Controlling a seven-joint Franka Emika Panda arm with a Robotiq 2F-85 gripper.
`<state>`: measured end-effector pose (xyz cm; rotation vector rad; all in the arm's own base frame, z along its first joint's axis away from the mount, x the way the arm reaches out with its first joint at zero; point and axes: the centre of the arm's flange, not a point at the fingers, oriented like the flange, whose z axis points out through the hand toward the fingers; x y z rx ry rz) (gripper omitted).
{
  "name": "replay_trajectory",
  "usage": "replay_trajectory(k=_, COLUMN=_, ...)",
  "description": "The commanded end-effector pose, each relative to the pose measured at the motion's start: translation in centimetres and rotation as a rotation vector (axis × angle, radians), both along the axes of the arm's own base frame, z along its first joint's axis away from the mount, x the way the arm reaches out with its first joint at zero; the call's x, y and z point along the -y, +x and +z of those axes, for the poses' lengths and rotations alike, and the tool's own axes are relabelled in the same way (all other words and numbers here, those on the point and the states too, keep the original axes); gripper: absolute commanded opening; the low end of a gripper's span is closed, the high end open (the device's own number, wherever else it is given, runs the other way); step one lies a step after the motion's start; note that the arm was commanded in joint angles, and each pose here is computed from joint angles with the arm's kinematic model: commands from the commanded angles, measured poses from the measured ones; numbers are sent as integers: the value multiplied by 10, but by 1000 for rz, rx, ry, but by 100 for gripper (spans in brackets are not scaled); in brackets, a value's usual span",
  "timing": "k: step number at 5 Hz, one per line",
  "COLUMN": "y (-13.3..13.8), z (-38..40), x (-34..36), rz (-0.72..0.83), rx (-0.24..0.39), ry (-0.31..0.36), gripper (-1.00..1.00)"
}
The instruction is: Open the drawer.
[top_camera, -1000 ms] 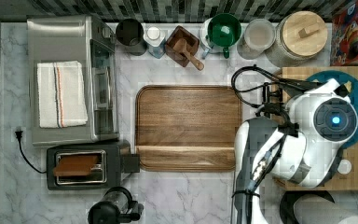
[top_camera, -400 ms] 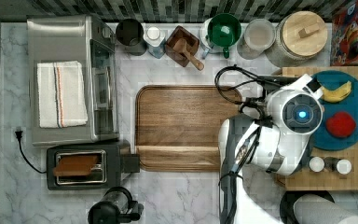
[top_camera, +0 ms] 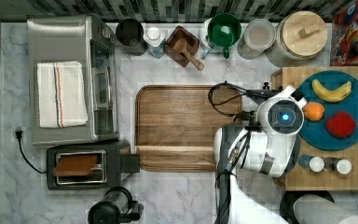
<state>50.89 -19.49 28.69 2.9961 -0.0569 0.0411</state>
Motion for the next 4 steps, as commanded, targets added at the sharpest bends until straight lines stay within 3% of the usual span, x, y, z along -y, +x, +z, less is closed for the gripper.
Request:
replay_trajectory(k=1, y=-1, z=-22, x=-4, rz=-10, rx=42, ry=-72, gripper=100)
replay_trajectory(k=4, y=32, z=-22, x=-34, rz=-23, rx=30, ry=17, gripper=100)
